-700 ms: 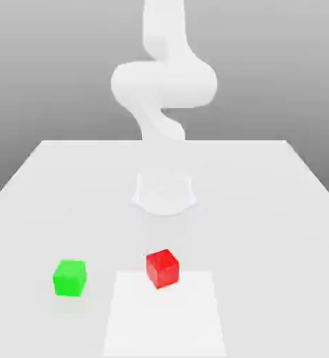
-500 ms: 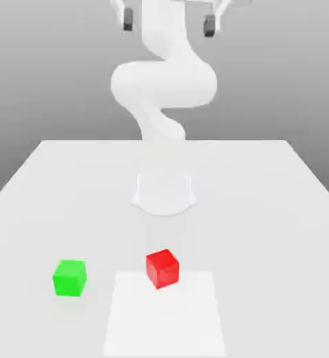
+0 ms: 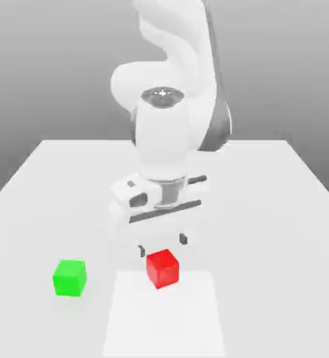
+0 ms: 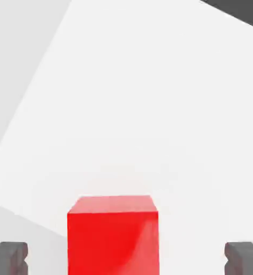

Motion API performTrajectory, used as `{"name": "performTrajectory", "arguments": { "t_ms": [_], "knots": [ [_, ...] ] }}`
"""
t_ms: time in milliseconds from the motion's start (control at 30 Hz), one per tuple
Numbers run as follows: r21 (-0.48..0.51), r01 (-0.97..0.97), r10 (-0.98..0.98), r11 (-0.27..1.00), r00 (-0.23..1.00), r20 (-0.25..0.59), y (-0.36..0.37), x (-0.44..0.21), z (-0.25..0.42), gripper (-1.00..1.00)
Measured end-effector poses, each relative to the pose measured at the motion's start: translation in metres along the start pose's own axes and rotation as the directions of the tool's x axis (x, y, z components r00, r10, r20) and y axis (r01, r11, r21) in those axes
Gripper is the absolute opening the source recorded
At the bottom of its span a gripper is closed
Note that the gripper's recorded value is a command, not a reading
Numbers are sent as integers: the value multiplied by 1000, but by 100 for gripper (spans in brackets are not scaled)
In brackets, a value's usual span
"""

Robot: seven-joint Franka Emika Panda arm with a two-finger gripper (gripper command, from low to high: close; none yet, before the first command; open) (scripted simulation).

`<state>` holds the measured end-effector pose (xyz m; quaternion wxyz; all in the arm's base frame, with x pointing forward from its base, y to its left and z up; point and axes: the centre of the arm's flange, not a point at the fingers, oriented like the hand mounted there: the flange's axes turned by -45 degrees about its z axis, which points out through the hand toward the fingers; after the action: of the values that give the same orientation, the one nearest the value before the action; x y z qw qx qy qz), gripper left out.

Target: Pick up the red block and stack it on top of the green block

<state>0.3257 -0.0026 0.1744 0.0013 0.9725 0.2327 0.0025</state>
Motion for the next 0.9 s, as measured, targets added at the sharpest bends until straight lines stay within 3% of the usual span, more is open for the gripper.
{"name": "performTrajectory", "arguments": {
  "t_ms": [100, 133, 367, 633, 900],
  "knots": [
    [2, 1, -1, 1000, 1000, 4, -1, -4, 25, 0],
    [3, 2, -2, 1000, 1000, 4, -1, -4, 30, -100],
    [3, 2, -2, 1000, 1000, 5, -1, -4, 29, -100],
    [3, 1, -1, 1000, 1000, 5, -1, -4, -27, -100],
    [10, 129, -129, 992, 992, -7, 55, -15, -49, -100]
  ]
}}
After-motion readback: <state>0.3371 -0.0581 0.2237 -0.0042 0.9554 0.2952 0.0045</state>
